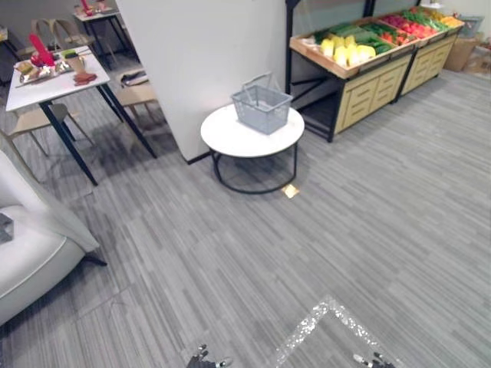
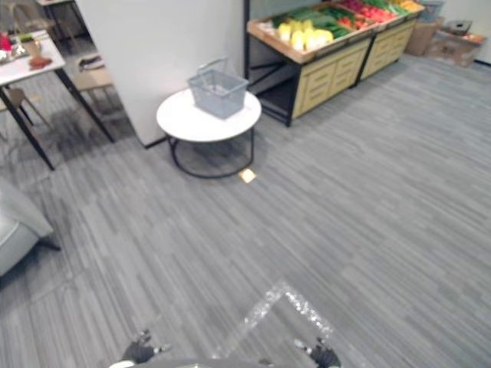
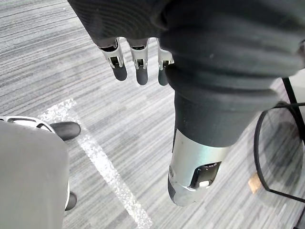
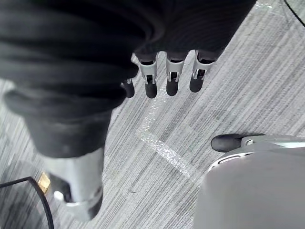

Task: Pick vegetable in the basket

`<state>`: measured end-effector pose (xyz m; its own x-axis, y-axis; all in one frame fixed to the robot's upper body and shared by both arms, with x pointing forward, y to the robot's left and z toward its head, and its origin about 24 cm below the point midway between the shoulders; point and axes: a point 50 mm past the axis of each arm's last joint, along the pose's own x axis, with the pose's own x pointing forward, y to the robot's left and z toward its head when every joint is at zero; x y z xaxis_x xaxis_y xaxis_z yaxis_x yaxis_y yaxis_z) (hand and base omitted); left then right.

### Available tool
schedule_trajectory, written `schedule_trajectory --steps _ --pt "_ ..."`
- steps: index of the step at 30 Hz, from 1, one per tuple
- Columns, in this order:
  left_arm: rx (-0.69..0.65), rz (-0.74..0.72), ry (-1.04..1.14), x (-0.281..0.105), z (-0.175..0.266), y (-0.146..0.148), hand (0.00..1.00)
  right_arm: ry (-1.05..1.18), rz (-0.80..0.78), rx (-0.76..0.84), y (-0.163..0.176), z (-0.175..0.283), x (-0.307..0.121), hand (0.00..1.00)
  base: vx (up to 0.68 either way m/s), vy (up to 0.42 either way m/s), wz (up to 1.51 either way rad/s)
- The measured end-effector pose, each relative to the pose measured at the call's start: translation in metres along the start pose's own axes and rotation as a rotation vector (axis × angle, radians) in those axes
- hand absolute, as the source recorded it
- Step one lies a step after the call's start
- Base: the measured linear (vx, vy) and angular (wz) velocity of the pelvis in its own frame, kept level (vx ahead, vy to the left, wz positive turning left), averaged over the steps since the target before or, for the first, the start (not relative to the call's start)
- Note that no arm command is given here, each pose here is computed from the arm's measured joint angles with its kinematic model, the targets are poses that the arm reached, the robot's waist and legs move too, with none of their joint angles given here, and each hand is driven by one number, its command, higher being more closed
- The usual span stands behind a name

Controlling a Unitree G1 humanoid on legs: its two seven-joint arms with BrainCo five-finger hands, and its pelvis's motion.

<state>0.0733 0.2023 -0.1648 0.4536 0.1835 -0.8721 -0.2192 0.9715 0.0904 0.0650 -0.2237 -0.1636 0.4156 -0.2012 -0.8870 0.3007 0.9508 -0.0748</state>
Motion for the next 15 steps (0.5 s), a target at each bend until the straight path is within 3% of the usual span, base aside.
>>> schedule_trajectory --steps 15 --pt "-0.005 -0.018 0.02 0.0007 -0.0013 -0.0028 0.0 0.043 -0.013 -0.004 -0.0016 -0.0071 -0.0006 0.0 0.0 -0.004 0.04"
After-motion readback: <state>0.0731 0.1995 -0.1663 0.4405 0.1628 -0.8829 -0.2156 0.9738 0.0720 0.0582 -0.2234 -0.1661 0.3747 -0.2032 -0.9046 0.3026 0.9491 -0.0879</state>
